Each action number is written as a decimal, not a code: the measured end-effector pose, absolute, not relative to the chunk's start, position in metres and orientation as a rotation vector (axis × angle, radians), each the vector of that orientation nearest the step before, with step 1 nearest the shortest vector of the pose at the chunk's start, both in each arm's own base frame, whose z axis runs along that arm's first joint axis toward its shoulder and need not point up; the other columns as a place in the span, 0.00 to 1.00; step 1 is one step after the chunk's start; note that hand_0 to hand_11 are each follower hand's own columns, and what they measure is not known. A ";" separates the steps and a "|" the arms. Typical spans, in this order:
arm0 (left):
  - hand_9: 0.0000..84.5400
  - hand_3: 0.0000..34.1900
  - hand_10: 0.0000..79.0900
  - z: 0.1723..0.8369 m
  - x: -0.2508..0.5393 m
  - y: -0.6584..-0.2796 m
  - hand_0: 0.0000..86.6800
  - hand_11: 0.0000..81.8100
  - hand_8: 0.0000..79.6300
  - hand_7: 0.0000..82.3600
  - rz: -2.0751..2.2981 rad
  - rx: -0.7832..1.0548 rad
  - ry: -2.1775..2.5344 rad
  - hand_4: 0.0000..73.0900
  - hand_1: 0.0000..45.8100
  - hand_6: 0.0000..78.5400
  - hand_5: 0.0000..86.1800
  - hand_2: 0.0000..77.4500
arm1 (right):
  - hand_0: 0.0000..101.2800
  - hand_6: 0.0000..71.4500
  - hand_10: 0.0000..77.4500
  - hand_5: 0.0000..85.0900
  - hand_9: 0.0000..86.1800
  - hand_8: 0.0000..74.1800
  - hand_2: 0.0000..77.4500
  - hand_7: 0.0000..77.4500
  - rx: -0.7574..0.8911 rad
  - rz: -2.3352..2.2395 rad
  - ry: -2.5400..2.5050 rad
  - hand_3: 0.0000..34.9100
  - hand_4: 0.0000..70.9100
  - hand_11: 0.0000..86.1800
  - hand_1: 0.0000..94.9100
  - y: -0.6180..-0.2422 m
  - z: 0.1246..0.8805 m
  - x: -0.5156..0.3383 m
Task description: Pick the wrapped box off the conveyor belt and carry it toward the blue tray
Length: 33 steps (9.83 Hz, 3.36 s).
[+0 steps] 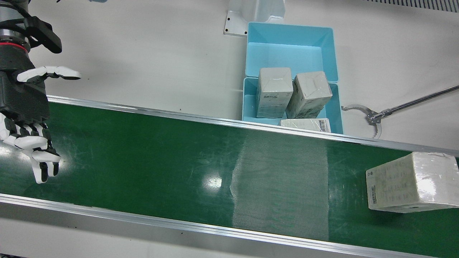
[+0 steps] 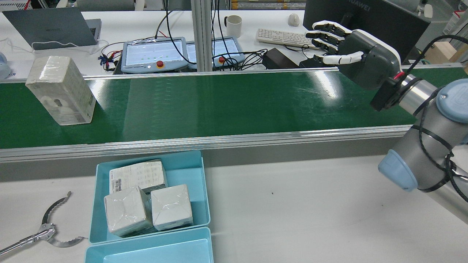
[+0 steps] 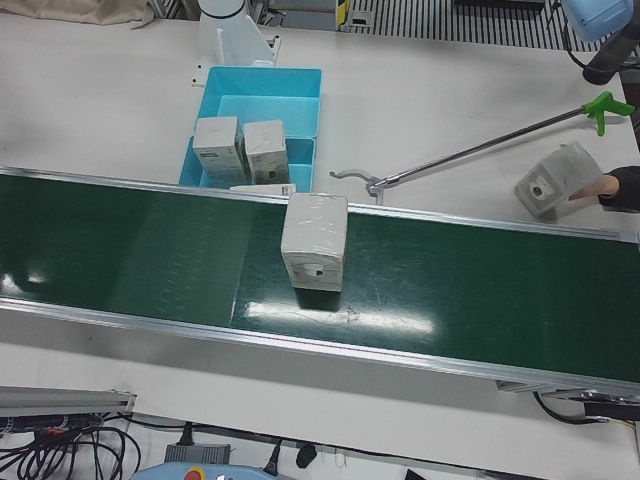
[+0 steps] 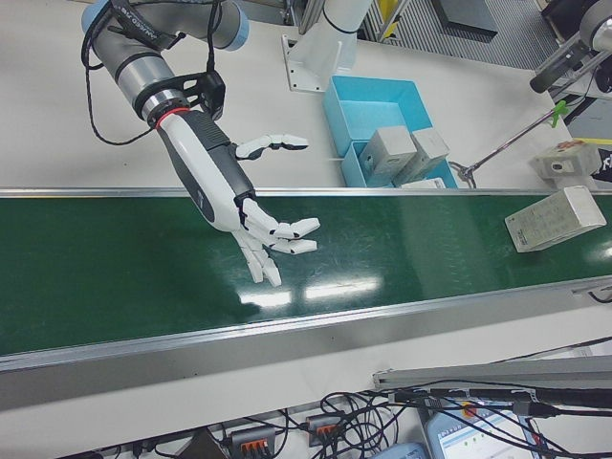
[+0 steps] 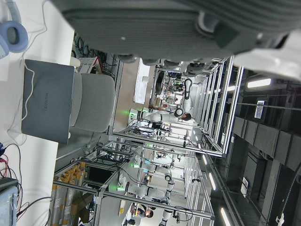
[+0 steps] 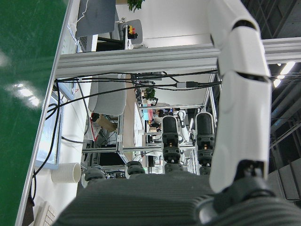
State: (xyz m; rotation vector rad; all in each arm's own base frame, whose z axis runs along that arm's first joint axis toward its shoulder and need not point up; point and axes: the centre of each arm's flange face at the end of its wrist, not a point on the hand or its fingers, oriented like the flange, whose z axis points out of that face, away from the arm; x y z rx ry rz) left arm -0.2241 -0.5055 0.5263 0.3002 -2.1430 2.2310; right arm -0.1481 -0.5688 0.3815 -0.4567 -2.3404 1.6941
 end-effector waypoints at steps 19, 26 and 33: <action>0.00 0.00 0.01 0.526 -0.224 -0.505 0.00 0.00 0.00 0.00 2.231 0.300 -2.143 0.00 0.00 0.00 0.01 0.01 | 0.46 0.00 0.00 0.36 0.06 0.00 0.06 0.32 -0.451 1.677 -2.344 0.65 0.10 0.01 0.09 -0.577 0.378 -0.158; 0.00 0.00 0.01 0.526 -0.224 -0.505 0.00 0.00 0.00 0.01 2.231 0.300 -2.143 0.00 0.00 0.00 0.01 0.01 | 0.47 0.05 0.00 0.40 0.06 0.00 0.25 0.32 -0.451 1.687 -2.334 0.58 0.13 0.02 0.16 -0.580 0.383 -0.162; 0.00 0.00 0.01 0.526 -0.224 -0.505 0.00 0.00 0.00 0.00 2.231 0.300 -2.143 0.00 0.00 0.00 0.01 0.01 | 0.47 0.04 0.00 0.40 0.06 0.00 0.21 0.32 -0.450 1.689 -2.332 0.61 0.13 0.01 0.13 -0.580 0.384 -0.162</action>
